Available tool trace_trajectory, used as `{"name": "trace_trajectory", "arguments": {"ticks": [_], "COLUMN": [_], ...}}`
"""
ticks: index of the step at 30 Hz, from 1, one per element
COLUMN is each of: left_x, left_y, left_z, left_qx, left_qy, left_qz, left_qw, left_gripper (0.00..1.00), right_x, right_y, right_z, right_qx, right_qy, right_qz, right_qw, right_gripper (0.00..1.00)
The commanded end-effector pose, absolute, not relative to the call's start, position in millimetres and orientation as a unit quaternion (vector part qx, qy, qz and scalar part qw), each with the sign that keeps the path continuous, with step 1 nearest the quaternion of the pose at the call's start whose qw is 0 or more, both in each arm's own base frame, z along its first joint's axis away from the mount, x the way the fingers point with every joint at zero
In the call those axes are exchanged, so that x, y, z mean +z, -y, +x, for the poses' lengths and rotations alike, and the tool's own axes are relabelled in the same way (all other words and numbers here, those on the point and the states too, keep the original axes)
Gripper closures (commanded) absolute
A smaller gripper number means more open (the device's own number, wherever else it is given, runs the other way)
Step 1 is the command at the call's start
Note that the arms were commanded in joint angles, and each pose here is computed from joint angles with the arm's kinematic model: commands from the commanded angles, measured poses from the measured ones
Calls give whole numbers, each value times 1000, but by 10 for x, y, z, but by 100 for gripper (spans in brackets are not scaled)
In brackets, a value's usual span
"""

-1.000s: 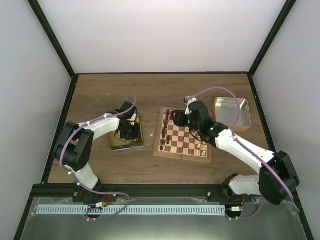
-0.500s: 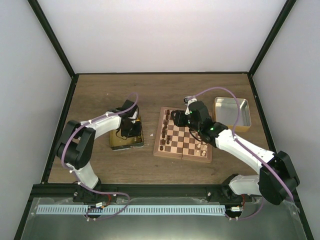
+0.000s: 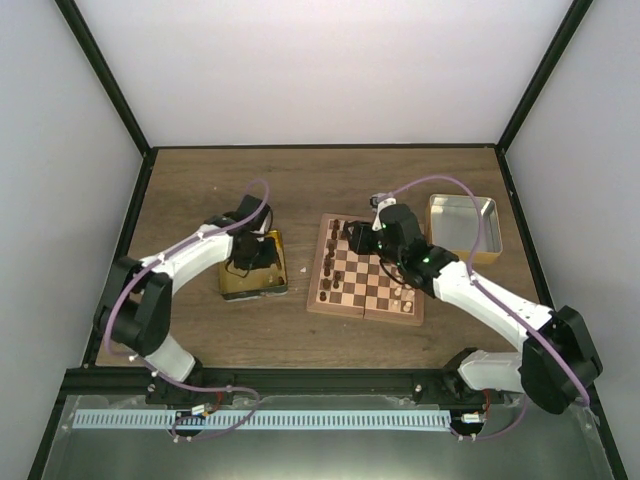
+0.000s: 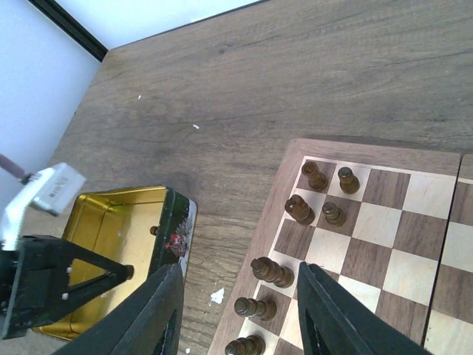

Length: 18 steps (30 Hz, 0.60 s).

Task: Set up the chess pieces on the board
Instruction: Pick up the chess piece from the storage box, then place the chess piece on the chessboard.

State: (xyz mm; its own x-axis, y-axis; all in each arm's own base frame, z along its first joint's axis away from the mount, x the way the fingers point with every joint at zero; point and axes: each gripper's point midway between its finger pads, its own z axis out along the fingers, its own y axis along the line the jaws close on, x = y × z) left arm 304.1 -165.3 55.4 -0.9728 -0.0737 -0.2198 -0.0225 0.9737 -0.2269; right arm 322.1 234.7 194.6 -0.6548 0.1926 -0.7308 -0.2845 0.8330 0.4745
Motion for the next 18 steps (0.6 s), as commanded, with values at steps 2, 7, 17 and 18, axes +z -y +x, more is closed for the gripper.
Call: {"name": "trace_trajectory", "arguments": {"ticks": [2,7,17,18], "left_x": [1008,1383,1686,1704], "left_y": [1676,1947,2866,3000], "left_z": [3108,3163,3217,3190], "left_qx": [-116,-143,-121,-117], "left_qy": [-980,-969,-961,-959], "left_qz": [-1,26,103,116], "left_qw": [164,199,228,228], "left_gripper": [93,93,92,92], "right_x": [2137,2189,2267,2284], "right_y": [-2217,-1980,-1160,-1106], "right_z": [3236,3232,3021,2985], "right_qx": [287,259,172,170], "right_qy": [-847,-842,-813,-809], "right_qz": [1,49,198,206], "right_qw": [447,470,520,524], "right_gripper": [56,56,56,56]}}
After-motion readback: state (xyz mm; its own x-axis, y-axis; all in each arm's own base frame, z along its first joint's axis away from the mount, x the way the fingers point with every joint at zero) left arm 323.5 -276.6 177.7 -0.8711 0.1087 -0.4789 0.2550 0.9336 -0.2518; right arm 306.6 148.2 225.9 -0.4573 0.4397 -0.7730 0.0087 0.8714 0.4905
